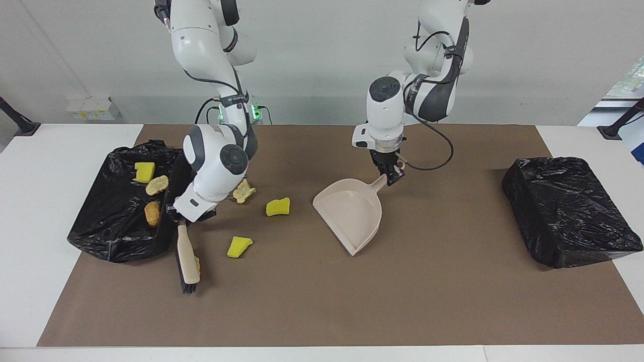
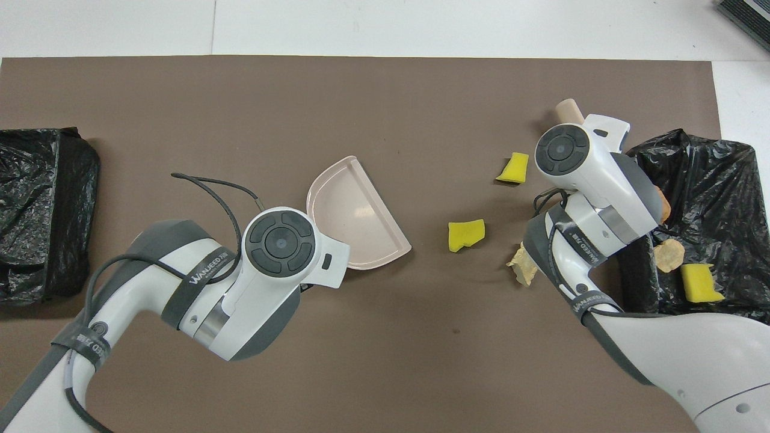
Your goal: Sweep and dump trash in bin
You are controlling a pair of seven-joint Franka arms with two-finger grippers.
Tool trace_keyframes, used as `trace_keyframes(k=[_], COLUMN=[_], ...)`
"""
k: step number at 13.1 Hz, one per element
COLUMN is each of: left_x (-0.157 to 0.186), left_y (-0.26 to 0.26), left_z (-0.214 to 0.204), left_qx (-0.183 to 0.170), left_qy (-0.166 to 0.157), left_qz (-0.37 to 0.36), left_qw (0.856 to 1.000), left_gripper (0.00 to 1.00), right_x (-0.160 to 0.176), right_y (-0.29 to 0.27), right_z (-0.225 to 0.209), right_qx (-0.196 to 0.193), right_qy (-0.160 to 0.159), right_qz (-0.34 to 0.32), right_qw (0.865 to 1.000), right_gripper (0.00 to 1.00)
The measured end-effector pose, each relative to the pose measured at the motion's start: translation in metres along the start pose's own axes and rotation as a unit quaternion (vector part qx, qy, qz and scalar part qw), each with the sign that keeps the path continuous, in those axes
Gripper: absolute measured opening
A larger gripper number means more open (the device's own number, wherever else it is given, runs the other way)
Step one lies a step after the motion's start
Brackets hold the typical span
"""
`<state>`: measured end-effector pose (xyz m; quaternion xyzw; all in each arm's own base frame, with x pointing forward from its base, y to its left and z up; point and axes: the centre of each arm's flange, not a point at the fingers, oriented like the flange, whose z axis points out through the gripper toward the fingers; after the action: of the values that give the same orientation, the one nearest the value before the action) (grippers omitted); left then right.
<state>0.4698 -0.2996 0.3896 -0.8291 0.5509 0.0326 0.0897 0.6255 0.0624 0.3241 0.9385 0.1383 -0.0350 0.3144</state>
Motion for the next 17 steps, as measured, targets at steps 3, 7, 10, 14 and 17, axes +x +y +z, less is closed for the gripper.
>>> trace_keyframes(k=[3, 7, 10, 14, 17], left_x=[-0.008, -0.007, -0.003, 0.000, -0.002], left_y=[-0.003, -0.004, -0.002, 0.002, 0.004], left_z=[0.006, 0.010, 0.017, 0.028, 0.033], left_qx=[-0.004, 0.000, 0.003, 0.000, -0.004], left_qy=[-0.005, 0.003, 0.011, 0.010, 0.006], left_qz=[0.063, 0.093, 0.100, 0.105, 0.106], left_qw=[0.998, 0.996, 0.995, 0.994, 0.994], left_gripper=[0.33, 0.33, 0.33, 0.33, 0.33], right_x=[-0.009, -0.024, -0.037, -0.050, -0.041], right_y=[-0.034, -0.092, -0.089, -0.035, 0.017], right_z=[-0.018, -0.060, -0.098, -0.128, -0.093], right_qx=[0.032, 0.120, 0.165, 0.146, 0.120], right_qy=[-0.013, -0.050, -0.062, -0.044, -0.019], right_qz=[-0.011, -0.011, 0.002, -0.006, 0.006], right_qw=[0.999, 0.991, 0.984, 0.988, 0.993], right_gripper=[0.26, 0.26, 0.26, 0.26, 0.26])
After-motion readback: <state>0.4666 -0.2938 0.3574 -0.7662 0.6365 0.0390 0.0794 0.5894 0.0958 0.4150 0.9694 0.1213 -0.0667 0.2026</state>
